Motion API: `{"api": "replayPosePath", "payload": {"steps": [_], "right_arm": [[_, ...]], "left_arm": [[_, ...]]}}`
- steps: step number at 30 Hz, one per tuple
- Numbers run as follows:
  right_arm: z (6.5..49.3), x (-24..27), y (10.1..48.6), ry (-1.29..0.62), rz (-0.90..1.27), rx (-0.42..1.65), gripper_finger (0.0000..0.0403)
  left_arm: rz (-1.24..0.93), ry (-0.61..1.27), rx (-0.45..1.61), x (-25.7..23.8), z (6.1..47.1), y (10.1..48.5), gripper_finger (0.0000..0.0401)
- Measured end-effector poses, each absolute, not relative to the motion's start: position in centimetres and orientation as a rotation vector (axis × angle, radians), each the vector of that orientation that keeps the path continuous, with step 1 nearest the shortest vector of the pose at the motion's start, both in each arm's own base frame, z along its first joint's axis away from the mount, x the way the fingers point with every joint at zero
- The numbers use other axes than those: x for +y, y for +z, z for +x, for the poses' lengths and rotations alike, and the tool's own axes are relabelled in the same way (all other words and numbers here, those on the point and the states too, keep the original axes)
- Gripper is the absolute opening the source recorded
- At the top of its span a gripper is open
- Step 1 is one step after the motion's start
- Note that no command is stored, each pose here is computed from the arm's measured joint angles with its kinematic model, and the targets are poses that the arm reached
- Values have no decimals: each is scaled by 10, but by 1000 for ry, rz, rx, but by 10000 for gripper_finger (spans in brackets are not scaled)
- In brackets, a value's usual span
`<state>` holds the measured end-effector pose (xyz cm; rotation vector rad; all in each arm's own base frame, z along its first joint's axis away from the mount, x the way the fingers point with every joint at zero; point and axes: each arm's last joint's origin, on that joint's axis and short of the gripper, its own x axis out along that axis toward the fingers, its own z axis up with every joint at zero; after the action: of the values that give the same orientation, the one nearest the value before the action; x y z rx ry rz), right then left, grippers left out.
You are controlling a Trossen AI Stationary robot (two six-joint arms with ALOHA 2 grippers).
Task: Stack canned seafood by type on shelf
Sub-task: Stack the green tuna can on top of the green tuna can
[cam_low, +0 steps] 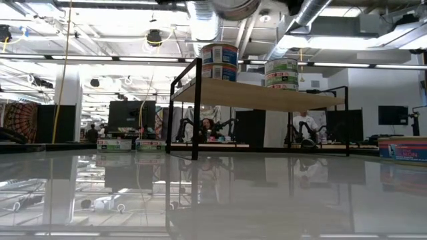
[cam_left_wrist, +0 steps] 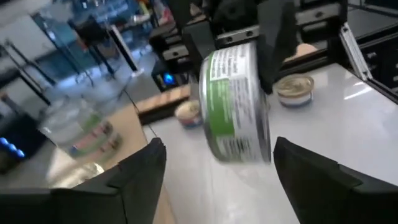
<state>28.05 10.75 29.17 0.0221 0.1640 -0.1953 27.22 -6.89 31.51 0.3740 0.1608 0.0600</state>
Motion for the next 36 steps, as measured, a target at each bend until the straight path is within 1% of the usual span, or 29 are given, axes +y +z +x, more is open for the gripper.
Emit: {"api": "replayPosePath", "payload": {"steps": [3, 8, 11, 14, 20, 24, 29, 33, 36], "right_arm": [[265, 93, 305, -233, 69, 183, 163], [237, 52, 329, -374, 178, 160, 161], [222, 26, 338, -456, 253, 149, 176], [210, 1, 343, -494, 314, 143, 185], [194, -43, 347, -547, 406, 134, 160], [188, -64, 348, -544, 447, 124, 160], [182, -85, 351, -539, 499, 79, 173], [180, -100, 356, -501, 548, 13, 161], [185, -113, 349, -482, 594, 33, 160]], "left_arm": [[421, 26, 134, -77, 268, 314, 290], [475, -34, 70, -94, 264, 279, 290], [493, -52, 34, -101, 258, 254, 290], [494, -32, 9, -102, 253, 241, 290], [472, -11, 36, -101, 251, 235, 290], [472, -12, 39, -101, 251, 235, 290], [471, -12, 41, -101, 251, 234, 290], [473, -13, 45, -101, 251, 234, 290], [473, -12, 45, -101, 252, 234, 290]]}}
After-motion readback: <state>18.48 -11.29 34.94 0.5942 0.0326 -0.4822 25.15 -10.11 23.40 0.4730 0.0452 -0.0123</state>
